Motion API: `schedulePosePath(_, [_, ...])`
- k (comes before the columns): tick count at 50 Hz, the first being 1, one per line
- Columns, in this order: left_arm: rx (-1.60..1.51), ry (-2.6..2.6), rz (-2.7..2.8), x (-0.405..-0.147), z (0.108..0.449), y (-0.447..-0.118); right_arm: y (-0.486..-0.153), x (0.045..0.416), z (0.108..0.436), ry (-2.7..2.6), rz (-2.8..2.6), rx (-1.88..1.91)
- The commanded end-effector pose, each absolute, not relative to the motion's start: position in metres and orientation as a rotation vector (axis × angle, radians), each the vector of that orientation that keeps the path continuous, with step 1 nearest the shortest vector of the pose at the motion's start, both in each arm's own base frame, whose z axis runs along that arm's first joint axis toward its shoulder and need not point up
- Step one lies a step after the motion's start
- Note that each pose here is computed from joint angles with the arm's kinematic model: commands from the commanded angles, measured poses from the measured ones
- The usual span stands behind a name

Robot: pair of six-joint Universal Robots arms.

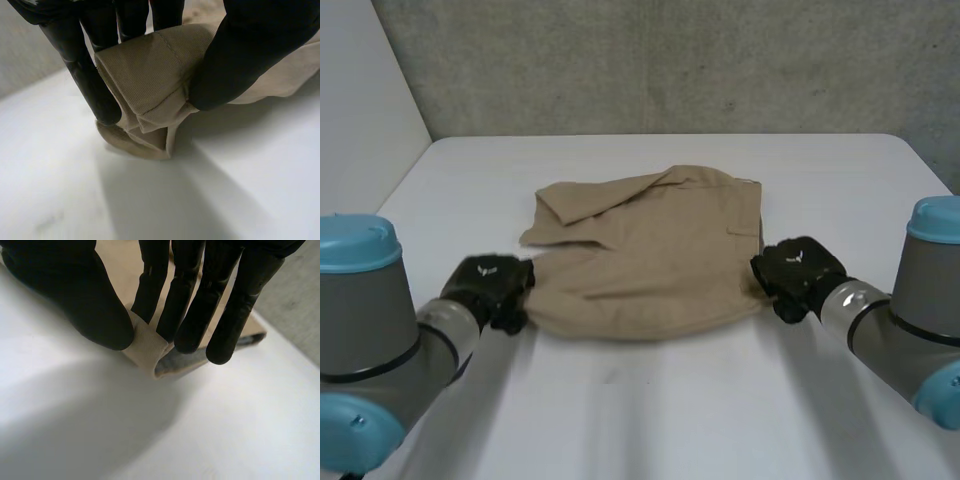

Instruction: Fold the shorts.

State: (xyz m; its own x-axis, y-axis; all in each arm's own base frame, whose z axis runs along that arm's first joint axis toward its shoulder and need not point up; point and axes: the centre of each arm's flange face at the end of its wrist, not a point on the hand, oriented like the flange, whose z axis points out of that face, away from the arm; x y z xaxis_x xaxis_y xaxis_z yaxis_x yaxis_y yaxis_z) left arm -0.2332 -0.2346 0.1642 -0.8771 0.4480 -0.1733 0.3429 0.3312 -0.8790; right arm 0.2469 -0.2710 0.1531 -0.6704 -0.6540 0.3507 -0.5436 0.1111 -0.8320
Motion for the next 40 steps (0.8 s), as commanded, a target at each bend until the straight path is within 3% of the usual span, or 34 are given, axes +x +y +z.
schedulePosePath(1, [-0.775, -2.625, 1.353, -0.218, 0.171, -0.195, -0.229, 0.233, 0.173, 2.337, -1.388, -1.370])
schedulePosePath(10, [-0.812, -2.668, 1.223, -0.206, 0.184, -0.151, -0.179, 0.202, 0.185, 2.362, -1.133, -1.698])
schedulePosePath(18, [-0.859, -2.637, 1.229, -0.212, 0.181, -0.142, -0.181, 0.204, 0.174, 2.332, -1.205, -1.613])
schedulePosePath(31, [-0.763, -2.302, 1.732, -0.242, 0.239, -0.204, -0.187, 0.208, 0.167, 2.319, -1.238, -1.533])
schedulePosePath(40, [-0.787, -2.184, 1.808, -0.288, 0.195, -0.270, -0.188, 0.209, 0.163, 2.308, -1.259, -1.537])
